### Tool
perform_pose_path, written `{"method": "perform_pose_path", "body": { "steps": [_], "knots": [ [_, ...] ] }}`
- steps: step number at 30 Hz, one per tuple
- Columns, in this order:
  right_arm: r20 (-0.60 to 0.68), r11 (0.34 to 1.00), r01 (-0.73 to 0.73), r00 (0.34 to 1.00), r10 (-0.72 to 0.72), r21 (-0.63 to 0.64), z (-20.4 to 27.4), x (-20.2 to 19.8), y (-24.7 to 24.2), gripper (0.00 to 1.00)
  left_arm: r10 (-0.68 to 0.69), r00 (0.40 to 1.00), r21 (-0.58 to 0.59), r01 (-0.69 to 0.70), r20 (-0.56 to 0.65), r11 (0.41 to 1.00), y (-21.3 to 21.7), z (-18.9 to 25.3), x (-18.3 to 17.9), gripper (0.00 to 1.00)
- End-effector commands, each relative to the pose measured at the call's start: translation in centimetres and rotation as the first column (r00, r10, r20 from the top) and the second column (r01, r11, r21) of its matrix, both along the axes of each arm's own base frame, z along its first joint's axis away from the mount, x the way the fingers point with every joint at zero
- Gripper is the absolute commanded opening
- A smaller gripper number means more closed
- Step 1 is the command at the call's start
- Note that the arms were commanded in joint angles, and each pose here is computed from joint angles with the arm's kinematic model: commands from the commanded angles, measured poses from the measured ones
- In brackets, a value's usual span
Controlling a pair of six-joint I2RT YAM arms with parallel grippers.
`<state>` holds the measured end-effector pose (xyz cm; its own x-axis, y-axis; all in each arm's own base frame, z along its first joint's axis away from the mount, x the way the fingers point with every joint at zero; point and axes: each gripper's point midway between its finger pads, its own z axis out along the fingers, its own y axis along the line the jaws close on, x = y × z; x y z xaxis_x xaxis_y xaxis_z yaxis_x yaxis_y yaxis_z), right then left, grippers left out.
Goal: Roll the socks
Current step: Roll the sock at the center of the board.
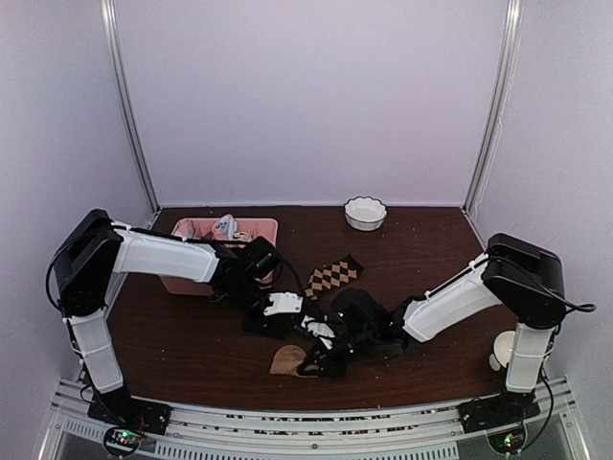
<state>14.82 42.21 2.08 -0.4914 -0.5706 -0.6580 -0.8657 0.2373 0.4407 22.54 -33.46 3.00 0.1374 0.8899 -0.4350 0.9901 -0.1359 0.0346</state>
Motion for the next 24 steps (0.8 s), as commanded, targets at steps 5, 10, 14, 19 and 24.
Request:
{"method": "perform_pose_path", "body": {
  "steps": [5,10,14,19,24],
  "knots": [
    [-0.147,0.77,0.216,0.917,-0.372,-0.6,-13.1,0.5,-11.5,0.0,-0.029,1.0,-0.145,0.029,0.003,0.989,-0.5,4.0,-1.6,0.3],
    [-0.164,0.716,0.254,0.873,-0.459,-0.65,-14.3,0.9,-13.2,0.0,-0.08,0.994,-0.155,0.068,-0.07,0.986,0.2,5.1,-3.0,0.31],
    [-0.149,0.684,0.29,0.85,-0.505,-0.67,-14.7,1.3,-14.4,0.0,-0.155,0.983,-0.152,0.139,-0.1,0.979,0.4,5.2,-5.2,0.31],
    [-0.16,0.687,0.3,0.839,-0.52,-0.662,-14.5,1.3,-14.5,0.0,-0.219,0.974,-0.117,0.211,-0.057,0.97,0.0,3.7,-6.9,0.31],
    [-0.184,0.69,0.287,0.832,-0.523,-0.664,-14.6,0.8,-14.6,0.0,-0.191,0.979,-0.07,0.196,0.069,0.978,-1.3,2.0,-5.0,0.31]
  ]
}}
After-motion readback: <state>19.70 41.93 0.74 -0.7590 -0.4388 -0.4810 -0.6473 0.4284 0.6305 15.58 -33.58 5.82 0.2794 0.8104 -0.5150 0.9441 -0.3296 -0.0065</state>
